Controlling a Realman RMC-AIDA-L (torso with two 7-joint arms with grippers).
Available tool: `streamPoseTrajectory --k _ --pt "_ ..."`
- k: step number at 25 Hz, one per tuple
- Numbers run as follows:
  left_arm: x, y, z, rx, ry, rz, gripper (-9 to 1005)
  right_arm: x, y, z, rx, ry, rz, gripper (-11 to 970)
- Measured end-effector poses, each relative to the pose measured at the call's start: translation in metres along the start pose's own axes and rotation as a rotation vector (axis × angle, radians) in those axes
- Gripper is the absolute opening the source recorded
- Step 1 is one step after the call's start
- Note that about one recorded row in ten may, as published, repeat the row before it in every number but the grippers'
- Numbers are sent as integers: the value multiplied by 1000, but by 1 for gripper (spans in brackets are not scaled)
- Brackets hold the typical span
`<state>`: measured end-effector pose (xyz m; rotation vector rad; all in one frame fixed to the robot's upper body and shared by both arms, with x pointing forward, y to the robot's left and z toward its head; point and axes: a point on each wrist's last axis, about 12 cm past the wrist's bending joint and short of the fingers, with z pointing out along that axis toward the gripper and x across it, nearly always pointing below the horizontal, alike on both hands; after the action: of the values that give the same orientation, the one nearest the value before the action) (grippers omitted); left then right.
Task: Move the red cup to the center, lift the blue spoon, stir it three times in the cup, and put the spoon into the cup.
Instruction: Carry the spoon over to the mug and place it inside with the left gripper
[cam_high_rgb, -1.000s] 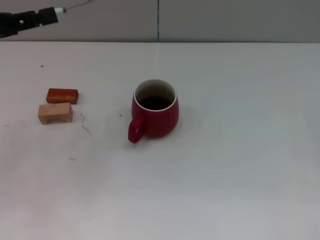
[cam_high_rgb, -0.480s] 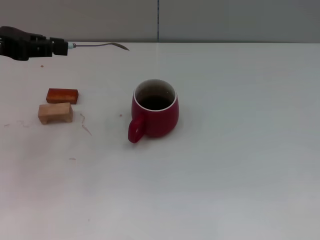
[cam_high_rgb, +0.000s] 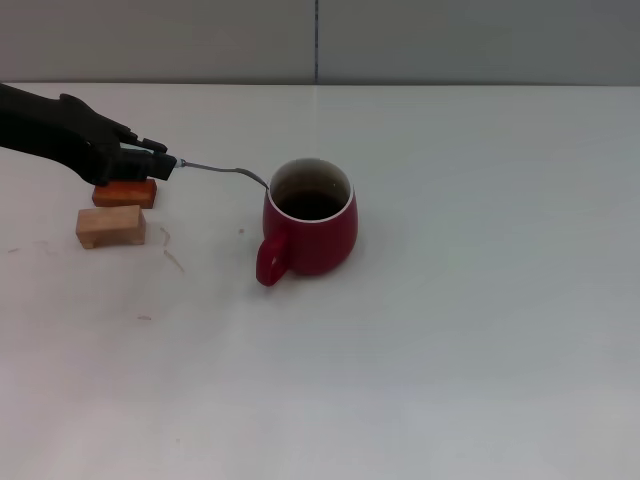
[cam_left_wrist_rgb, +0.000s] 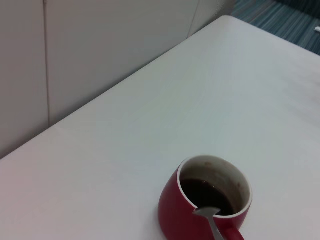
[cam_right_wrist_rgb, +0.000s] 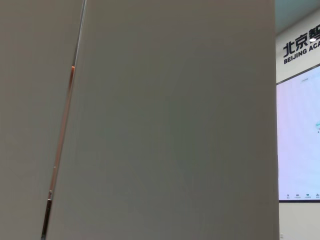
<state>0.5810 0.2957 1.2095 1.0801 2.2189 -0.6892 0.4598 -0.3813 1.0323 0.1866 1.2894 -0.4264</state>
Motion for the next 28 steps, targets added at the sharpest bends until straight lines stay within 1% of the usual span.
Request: streamPoseTrajectory --k 3,5,12,19,24,27,28 --pt "-3 -3 5 -12 17 14 172 0 -1 -1 2 1 1 614" --pt "-9 -9 11 -18 32 42 172 0 -2 -2 3 2 1 614" --pt "-26 -18 24 1 49 104 172 1 -2 -4 4 6 3 614" --pt "-35 -22 32 4 58 137 171 2 -3 -5 3 10 3 614" --pt "-43 -25 43 -10 73 169 171 2 -3 -6 2 12 2 614" --pt "-48 -28 54 -25 98 205 172 2 -4 -8 5 15 3 614" --pt "-48 -28 54 -25 98 205 172 2 -4 -8 5 15 3 614"
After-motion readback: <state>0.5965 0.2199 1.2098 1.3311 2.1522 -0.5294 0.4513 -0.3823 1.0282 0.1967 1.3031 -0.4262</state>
